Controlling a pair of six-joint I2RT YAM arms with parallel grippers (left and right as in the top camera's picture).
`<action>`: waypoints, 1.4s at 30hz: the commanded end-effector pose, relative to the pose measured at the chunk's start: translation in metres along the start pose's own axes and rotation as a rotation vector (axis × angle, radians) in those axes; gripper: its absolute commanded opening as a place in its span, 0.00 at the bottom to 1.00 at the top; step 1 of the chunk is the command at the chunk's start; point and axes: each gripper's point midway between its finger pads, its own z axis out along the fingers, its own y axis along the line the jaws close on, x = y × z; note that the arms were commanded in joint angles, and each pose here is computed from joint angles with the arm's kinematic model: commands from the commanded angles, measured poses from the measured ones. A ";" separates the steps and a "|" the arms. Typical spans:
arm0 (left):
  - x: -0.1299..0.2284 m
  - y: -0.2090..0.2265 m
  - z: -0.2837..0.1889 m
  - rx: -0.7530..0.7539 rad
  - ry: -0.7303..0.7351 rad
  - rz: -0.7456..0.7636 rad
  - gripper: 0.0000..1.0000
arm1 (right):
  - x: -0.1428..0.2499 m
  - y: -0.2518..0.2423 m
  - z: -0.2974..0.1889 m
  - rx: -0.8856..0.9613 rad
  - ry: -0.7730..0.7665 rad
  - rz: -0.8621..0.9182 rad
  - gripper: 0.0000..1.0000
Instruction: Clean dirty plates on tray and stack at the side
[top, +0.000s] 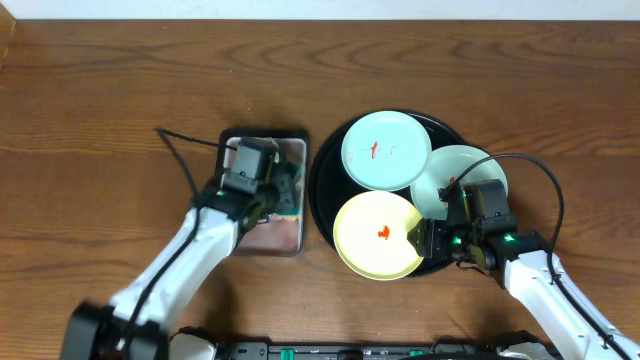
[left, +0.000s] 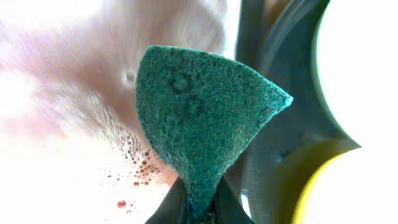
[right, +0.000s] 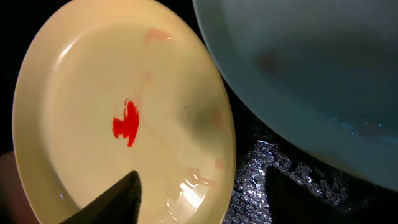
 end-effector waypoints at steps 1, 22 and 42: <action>-0.017 -0.006 -0.028 0.013 -0.102 0.019 0.08 | 0.008 -0.003 0.004 0.003 0.021 0.007 0.56; 0.000 -0.003 -0.017 -0.013 -0.029 0.093 0.08 | 0.018 -0.010 0.017 -0.017 -0.005 0.040 0.31; 0.031 -0.148 -0.018 0.321 0.017 0.184 0.07 | 0.014 -0.008 0.017 -0.030 -0.018 0.033 0.01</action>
